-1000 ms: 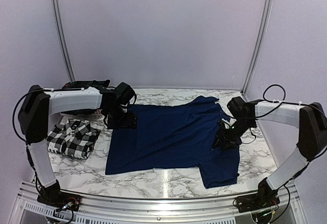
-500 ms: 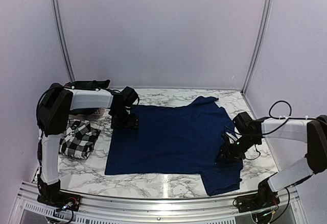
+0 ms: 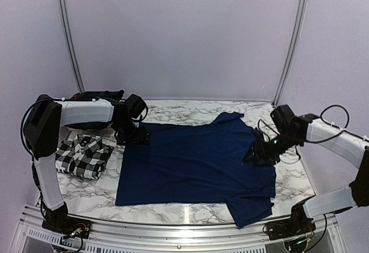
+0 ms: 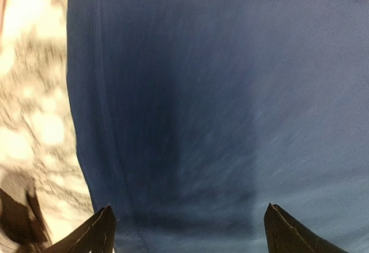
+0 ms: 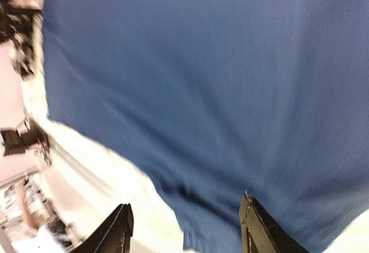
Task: Fold and stack the mixed laundry pile
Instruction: Move the flattened T-shirt to the center of the board, then pick up the flattened T-shirt from the center of the board.
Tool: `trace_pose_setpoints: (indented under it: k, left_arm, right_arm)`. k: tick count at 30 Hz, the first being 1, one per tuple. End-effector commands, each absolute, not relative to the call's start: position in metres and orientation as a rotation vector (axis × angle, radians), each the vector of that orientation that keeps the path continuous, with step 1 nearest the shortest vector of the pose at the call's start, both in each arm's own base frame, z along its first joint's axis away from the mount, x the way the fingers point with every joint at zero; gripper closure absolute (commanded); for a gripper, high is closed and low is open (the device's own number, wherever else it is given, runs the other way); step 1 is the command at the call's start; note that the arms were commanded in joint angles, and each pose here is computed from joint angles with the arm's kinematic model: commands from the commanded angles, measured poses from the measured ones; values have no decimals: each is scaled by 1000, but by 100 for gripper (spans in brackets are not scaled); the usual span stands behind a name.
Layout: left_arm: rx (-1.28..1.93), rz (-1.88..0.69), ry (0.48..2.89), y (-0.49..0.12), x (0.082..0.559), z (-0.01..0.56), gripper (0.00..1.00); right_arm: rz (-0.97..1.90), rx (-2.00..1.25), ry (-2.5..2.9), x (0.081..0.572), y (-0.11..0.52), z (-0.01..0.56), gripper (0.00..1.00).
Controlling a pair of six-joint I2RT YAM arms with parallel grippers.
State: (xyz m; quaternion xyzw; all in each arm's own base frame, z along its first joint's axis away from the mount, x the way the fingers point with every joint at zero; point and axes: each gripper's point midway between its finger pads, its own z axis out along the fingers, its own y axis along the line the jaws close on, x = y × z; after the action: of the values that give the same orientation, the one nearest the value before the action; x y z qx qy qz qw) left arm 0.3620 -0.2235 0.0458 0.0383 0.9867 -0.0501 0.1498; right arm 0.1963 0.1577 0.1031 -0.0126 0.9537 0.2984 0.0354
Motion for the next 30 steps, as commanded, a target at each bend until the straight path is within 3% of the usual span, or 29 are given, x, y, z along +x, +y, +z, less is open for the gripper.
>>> trace_pose_setpoints:
  k: [1,8,13,21,30]
  left_arm:
    - [113,-251,2738,-238,401,83,7]
    - [25,-316,2644,-237,466,107,6]
    - [-32,-362,2619,-226,504,106,6]
    - [-7,-347,2609,-221,530,93,6]
    - [10,-345,2613,-222,539,83,6]
  right_arm:
    - [745,-127,2737,291,147,141,41]
    - [576,52,2580,442,100,154,46]
    - [476,76,2581,516,67,136,54]
    - [465,2,2560,570,74,98,61]
    - [285,-118,2677,576,90,41,61]
